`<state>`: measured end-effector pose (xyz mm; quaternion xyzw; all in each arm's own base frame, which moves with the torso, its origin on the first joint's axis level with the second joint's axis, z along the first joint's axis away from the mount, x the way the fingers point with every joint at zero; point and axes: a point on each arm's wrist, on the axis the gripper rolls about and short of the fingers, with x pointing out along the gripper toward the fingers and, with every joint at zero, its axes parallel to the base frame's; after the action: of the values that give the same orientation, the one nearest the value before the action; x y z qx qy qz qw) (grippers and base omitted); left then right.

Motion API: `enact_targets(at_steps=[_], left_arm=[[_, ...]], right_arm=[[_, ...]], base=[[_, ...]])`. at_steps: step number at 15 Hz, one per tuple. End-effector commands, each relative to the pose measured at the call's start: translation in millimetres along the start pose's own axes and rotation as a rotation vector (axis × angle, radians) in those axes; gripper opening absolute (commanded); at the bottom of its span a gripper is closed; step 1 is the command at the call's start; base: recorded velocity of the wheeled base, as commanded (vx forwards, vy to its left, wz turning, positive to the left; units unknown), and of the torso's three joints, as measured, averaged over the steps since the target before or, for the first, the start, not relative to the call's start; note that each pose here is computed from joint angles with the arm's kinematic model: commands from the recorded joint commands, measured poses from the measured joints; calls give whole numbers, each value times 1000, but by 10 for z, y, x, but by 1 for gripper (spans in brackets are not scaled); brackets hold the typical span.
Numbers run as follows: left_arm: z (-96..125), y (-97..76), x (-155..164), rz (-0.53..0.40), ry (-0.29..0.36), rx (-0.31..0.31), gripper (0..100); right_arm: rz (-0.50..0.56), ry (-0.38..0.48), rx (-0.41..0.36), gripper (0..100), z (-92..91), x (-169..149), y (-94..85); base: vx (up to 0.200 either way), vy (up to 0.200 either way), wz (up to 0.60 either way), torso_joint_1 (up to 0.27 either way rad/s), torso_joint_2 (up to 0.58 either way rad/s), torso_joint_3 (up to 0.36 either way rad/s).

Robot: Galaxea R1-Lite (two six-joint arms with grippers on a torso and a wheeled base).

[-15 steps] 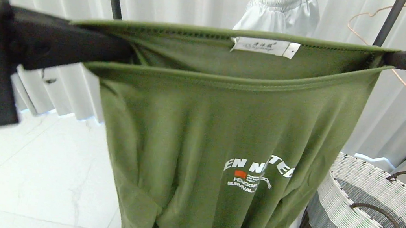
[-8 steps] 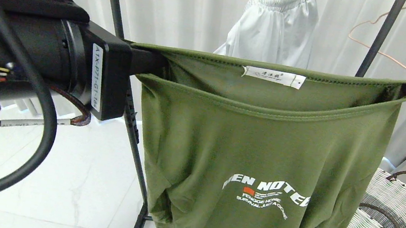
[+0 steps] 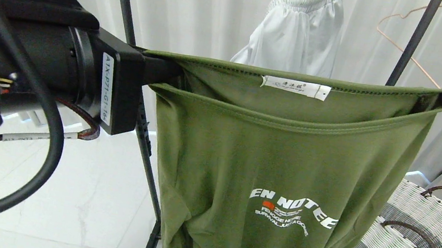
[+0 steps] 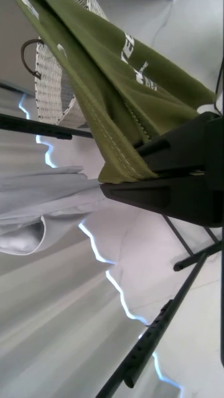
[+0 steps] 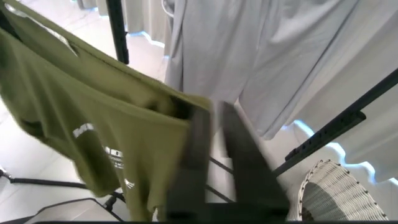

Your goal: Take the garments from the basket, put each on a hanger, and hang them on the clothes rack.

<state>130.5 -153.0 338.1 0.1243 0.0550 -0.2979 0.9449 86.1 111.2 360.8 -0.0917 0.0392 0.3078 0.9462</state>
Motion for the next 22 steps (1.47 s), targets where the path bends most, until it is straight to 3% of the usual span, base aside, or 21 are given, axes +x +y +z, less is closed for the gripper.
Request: enact_targets(at_steps=[1,7,11,14,15,18,22], left_arm=[[-5,-2,6,0,3,0,0],[-109,4,-38,5,29,9,0],[-175,8,2,95,69,19,0],[-236,-1,10,103,90,27,0],[-237,2,1,108,89,28,0],[-263,104,-55,153,91,17,0],[-351,256,-161,224,107,24,0]], right_arm=[[1,7,-6,100,-26,6,8],[-4,30,-17,100,-129,-218,-69],[22,11,-8,100,-155,-398,-123],[74,9,-10,100,-195,-480,-143],[5,44,-11,100,-245,-478,-188],[-411,301,-63,100,-490,-489,-454],[-643,471,-149,100,-777,-654,-595]], base=[[0,0,0,0,0,0],[0,0,0,0,0,0],[0,0,0,0,0,0],[0,0,0,0,0,0],[0,0,0,0,0,0],[0,0,0,0,0,0],[0,0,0,0,0,0]])
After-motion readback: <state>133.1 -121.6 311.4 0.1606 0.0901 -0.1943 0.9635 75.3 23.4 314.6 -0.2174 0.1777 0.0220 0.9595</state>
